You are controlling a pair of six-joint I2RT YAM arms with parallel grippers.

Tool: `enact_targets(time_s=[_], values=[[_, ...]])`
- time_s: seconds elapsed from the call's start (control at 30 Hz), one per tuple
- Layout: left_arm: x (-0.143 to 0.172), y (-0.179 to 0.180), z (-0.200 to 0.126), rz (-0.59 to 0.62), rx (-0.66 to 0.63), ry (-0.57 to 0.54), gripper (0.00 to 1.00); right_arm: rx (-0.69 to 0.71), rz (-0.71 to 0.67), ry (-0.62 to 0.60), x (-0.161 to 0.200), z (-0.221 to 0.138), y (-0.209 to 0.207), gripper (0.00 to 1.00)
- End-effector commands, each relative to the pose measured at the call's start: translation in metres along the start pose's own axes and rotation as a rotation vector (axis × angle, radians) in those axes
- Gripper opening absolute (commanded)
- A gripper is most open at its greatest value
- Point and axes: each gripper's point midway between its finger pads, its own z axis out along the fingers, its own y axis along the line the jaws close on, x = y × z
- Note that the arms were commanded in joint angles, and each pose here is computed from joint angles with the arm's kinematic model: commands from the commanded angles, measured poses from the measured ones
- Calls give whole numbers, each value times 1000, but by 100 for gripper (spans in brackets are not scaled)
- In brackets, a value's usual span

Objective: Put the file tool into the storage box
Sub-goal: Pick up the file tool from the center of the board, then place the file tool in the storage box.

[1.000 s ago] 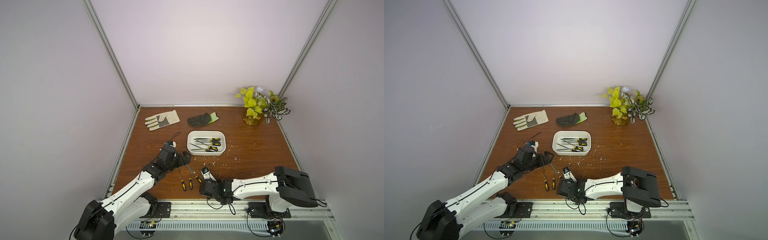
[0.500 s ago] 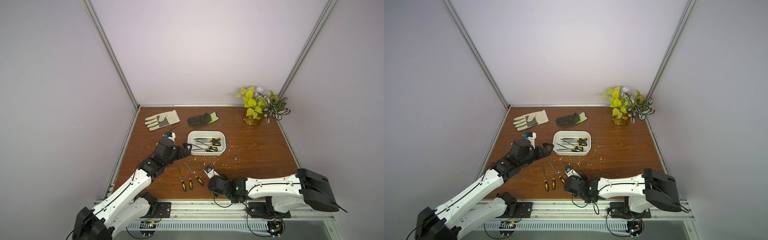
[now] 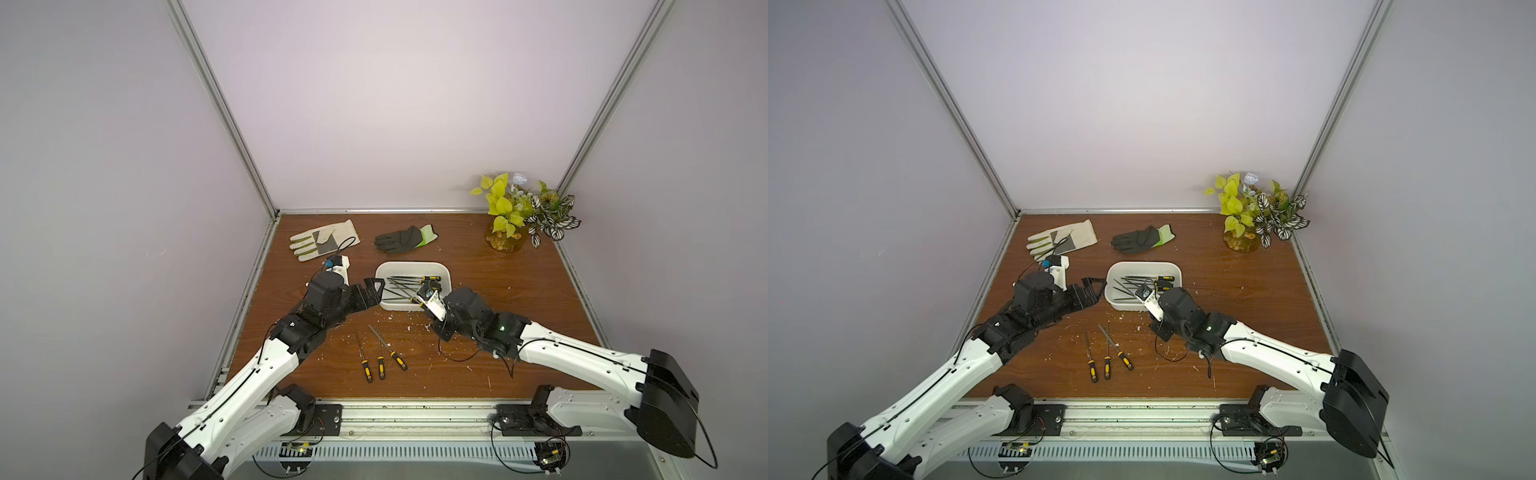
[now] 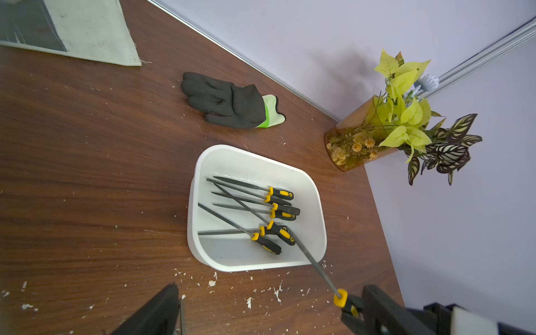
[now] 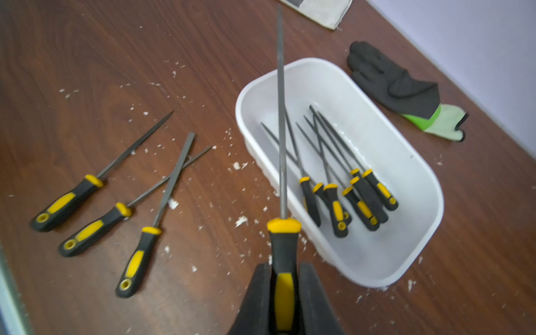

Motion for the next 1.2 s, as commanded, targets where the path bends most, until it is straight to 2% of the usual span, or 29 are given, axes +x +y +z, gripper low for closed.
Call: enact_targets(time_s=[0.0,0.23,0.63,0.7,0.8,0.87,1.03,1.17], values=[[-5,-5,3,15,28,-1,100,-48,-130,-80,-28,14,-20,0],[2,-2,12,18,31,28,100,-72,-196,-63,-12,52,-65,0],[10,5,21,10,26,44,100,-163,-273,34,16,82,-59,0],[10,5,20,7,27,44,100,-154,-279,44,19,85,-61,5],[10,6,19,1,26,36,100,-142,-276,60,21,88,-64,25],[11,6,18,-3,29,37,100,-136,-271,56,18,89,-65,32],[12,8,16,-7,24,33,100,-99,-256,33,9,88,-72,38],[14,12,16,-5,8,34,100,-42,-227,-9,-6,77,-82,39]])
